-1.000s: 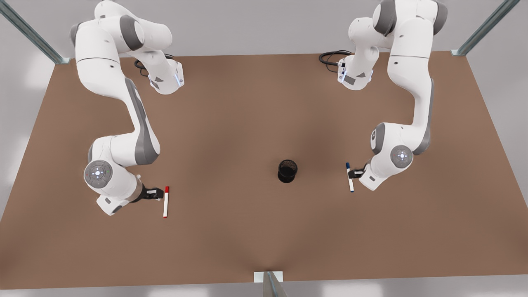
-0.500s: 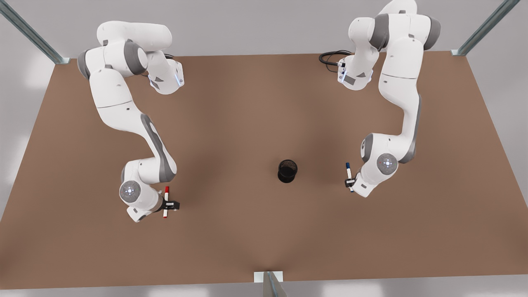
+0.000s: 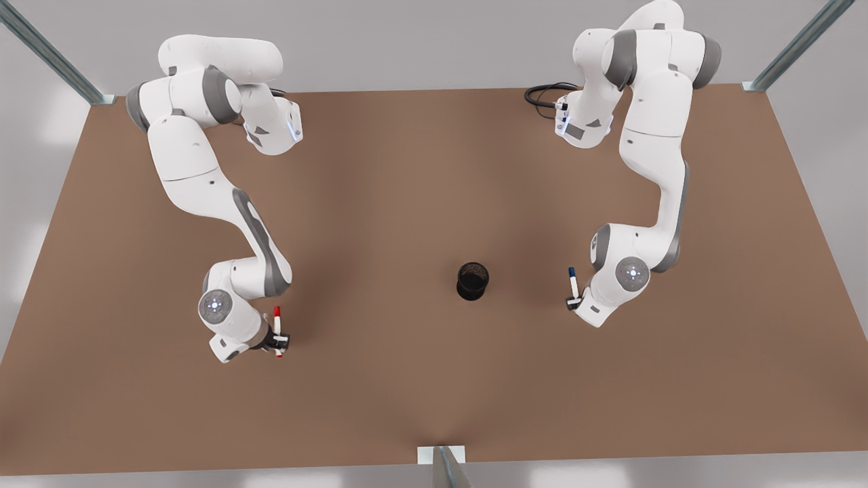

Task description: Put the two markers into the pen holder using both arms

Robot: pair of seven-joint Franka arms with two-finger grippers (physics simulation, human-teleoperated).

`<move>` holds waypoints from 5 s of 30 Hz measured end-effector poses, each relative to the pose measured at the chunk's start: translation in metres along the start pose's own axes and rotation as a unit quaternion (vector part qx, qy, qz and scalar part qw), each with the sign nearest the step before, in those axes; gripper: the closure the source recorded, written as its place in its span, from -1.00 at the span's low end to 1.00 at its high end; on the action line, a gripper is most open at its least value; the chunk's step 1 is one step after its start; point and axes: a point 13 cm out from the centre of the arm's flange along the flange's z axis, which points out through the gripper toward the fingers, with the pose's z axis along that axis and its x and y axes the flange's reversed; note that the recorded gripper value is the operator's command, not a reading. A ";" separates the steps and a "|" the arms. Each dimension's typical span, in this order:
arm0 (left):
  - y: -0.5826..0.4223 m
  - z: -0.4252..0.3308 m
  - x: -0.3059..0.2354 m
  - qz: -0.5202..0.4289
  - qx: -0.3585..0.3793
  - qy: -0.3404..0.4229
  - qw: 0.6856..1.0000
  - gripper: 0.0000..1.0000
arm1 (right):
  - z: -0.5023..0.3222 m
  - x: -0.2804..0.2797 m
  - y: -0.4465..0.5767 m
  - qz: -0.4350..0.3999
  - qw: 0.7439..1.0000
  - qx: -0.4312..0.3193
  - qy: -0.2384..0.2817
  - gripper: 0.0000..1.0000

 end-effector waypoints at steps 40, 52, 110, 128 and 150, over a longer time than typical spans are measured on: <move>-0.001 0.028 -0.002 0.000 -0.006 0.015 1.000 0.27 | -0.121 -0.025 0.141 -0.079 0.990 -0.077 -0.092 0.41; -0.002 0.032 -0.001 -0.002 -0.007 0.018 1.000 0.35 | -0.246 0.021 0.446 -0.238 0.898 -0.215 -0.301 0.41; -0.304 -0.265 0.038 0.326 0.306 -0.209 0.870 0.57 | -0.390 0.009 -0.027 0.013 1.000 0.016 -0.003 -1.00; -0.290 -0.244 0.068 0.383 0.346 -0.321 0.794 0.57 | -0.393 0.029 -0.023 -0.050 0.998 0.017 0.030 -1.00; -0.298 -0.175 0.085 0.513 0.295 -0.369 0.716 0.55 | -0.393 0.028 -0.023 -0.077 0.996 0.017 0.031 -1.00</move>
